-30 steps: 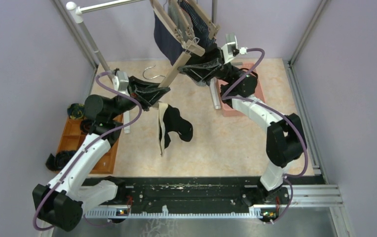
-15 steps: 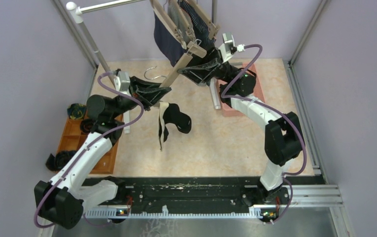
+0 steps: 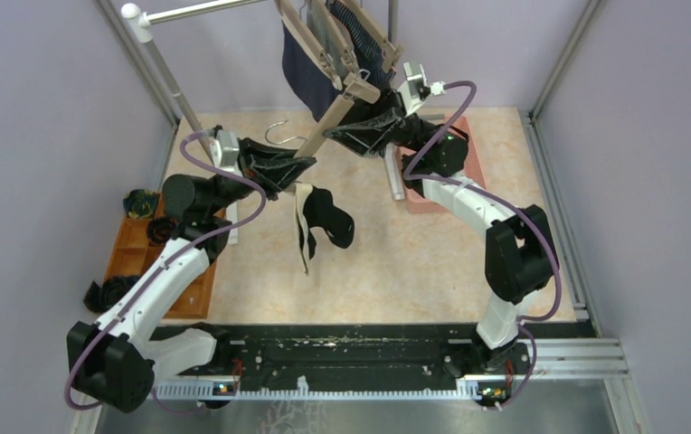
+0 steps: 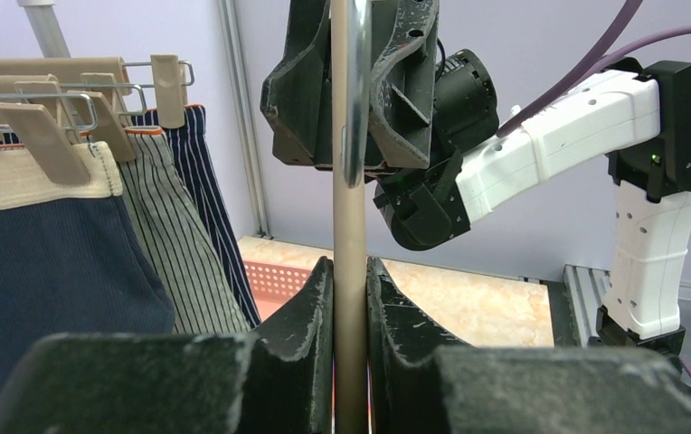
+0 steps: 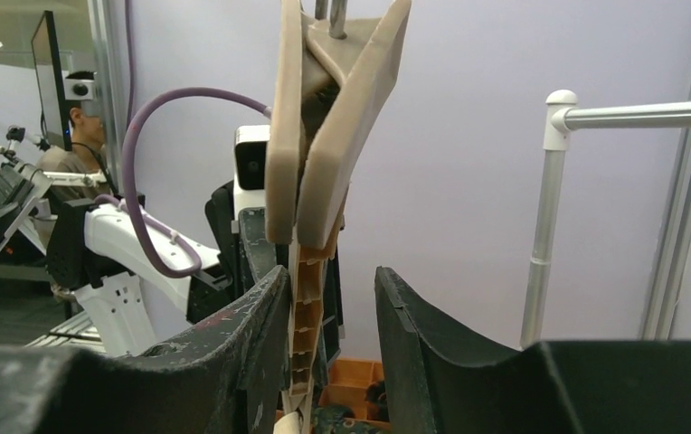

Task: Remove the underwear clipped to the hanger
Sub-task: Remove the underwear from the hanger.

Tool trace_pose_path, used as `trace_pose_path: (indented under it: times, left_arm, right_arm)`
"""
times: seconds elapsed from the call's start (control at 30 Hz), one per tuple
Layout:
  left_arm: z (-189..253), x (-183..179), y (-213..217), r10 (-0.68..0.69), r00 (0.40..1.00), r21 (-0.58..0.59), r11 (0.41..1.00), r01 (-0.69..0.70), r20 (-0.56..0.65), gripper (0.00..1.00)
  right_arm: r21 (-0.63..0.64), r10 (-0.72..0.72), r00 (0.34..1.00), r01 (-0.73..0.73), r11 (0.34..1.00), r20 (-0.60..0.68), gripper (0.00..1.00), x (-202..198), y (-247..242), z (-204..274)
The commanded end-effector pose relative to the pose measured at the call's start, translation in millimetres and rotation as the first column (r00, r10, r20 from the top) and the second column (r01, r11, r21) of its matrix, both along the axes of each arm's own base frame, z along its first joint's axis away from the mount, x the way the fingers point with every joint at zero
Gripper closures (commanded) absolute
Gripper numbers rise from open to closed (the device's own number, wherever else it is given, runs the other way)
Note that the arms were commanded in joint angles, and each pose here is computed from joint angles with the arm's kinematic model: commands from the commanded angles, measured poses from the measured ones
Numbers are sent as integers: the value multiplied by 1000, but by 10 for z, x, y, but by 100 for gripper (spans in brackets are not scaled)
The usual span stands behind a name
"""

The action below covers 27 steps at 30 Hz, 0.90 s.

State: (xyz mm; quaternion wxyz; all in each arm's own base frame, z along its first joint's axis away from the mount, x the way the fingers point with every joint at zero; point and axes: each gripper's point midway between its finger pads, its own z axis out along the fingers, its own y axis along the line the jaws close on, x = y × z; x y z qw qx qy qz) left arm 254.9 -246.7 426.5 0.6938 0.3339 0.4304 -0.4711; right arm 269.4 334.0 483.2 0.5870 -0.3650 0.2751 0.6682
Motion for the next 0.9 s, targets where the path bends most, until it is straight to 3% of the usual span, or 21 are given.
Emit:
trace_pose_path:
  times: [0.0, 0.13, 0.3, 0.4, 0.67, 0.87]
  left_arm:
    - [155, -118, -24, -28, 996, -33, 999, 30, 81, 100]
    - [162, -117, -38, -34, 996, -32, 999, 36, 85, 100]
    - [156, -122, -41, -33, 996, -32, 999, 36, 83, 100]
    - [153, -136, -34, -31, 996, -32, 999, 34, 86, 100]
    - [111, -62, 29, 44, 998, -10, 999, -44, 53, 91]
    - [77, -71, 127, 123, 989, 41, 991, -127, 83, 64]
  right_arm:
    - [13, 11, 999, -11, 1000, 48, 60, -120, -1, 118]
    - [6, 21, 999, -21, 1000, 49, 64, -140, 31, 116]
    - [-4, 35, 998, -35, 999, 51, 81, -176, 75, 119]
    - [-5, 36, 998, -36, 999, 51, 100, -194, 84, 136]
    - [-6, 35, 998, -34, 999, 43, 100, -226, 64, 201]
    - [1, 39, 997, -39, 999, 71, 100, -278, 35, 247]
